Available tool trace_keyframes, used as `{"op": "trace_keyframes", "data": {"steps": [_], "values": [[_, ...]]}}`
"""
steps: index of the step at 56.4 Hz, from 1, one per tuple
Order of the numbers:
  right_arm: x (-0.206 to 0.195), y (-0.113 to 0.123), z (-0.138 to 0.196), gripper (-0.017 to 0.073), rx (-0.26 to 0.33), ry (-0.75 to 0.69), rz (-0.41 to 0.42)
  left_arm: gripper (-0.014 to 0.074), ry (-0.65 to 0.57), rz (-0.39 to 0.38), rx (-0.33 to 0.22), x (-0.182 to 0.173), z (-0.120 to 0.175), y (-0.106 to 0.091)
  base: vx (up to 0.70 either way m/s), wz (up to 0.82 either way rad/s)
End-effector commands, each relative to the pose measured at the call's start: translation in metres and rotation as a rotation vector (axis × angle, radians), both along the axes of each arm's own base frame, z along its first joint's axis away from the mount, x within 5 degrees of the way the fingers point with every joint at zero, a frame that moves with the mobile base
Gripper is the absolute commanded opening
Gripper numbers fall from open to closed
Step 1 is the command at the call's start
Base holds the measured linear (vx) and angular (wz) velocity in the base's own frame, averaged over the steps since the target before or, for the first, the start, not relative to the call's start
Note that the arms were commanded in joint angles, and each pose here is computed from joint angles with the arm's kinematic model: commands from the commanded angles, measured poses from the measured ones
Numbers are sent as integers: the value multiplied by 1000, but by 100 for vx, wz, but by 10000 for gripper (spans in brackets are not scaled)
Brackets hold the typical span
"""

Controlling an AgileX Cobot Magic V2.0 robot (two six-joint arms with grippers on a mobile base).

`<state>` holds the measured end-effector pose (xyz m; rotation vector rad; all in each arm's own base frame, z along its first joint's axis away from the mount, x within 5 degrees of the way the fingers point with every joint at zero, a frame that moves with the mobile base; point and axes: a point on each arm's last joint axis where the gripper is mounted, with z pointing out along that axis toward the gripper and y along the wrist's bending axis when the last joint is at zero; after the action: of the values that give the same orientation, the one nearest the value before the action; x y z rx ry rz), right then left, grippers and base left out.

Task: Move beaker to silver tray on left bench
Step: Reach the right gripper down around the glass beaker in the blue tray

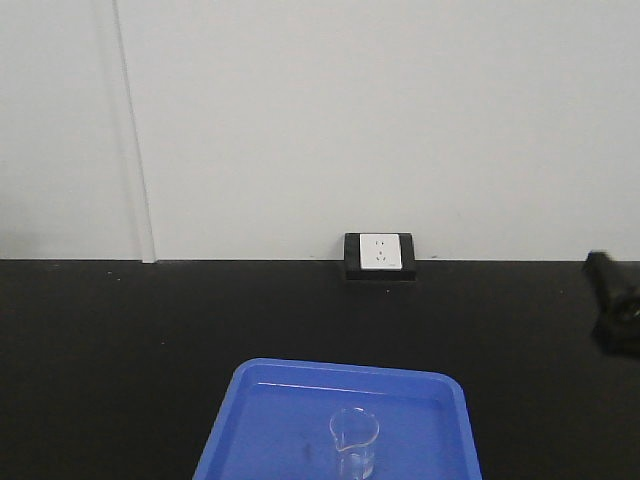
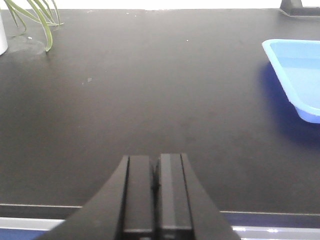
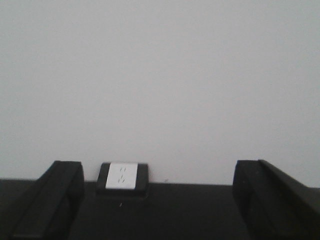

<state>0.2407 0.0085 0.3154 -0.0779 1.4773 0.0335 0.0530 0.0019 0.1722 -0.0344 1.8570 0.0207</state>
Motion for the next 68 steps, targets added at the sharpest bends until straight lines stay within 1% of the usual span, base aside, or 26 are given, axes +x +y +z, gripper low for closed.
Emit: {"op": "trace_keyframes", "data": {"steps": [1, 4, 8, 12, 16, 20, 26, 28, 34, 37, 42, 47, 53, 58, 61, 64, 68], "values": [[4, 11, -19, 599, -2, -73, 133, 1, -65, -4, -11, 1, -2, 0, 0, 0], [6, 17, -43, 592, -1, -31, 198, 1, -65, -4, -11, 1, -2, 0, 0, 0], [5, 27, -73, 592, -37, 8, 313, 1, -65, -4, -11, 1, -2, 0, 0, 0], [7, 35, -95, 592, -53, 47, 413, 1, -65, -4, -11, 1, -2, 0, 0, 0], [10, 43, -112, 592, -47, 80, 512, 1, -65, -4, -11, 1, -2, 0, 0, 0], [13, 48, -123, 593, -26, 75, 569, 1, -65, -4, -11, 1, -2, 0, 0, 0], [17, 50, -138, 593, 19, 82, 598, 1, -65, -4, -11, 1, -2, 0, 0, 0], [18, 50, -143, 593, 24, 90, 606, 1, -65, -4, -11, 1, -2, 0, 0, 0], [26, 55, -152, 593, 21, 91, 665, 1, -65, -4, -11, 1, -2, 0, 0, 0], [31, 62, -153, 593, 9, 91, 700, 1, -65, -4, -11, 1, -2, 0, 0, 0], [42, 76, -157, 593, -15, 108, 728, 1, -65, -4, -11, 1, -2, 0, 0, 0], [56, 91, -160, 593, -50, 154, 737, 1, -65, -4, -11, 1, -2, 0, 0, 0], [72, 107, -163, 593, -59, 210, 734, 1, -65, -4, -11, 1, -2, 0, 0, 0], [83, 113, -165, 593, -49, 232, 740, 1, -65, -4, -11, 1, -2, 0, 0, 0], [87, 113, -168, 593, -37, 237, 743, 1, -65, -4, -11, 1, -2, 0, 0, 0], [90, 113, -171, 593, -14, 249, 733, 1, -65, -4, -11, 1, -2, 0, 0, 0], [90, 113, -175, 593, -8, 256, 731, 1, -65, -4, -11, 1, -2, 0, 0, 0]]}}
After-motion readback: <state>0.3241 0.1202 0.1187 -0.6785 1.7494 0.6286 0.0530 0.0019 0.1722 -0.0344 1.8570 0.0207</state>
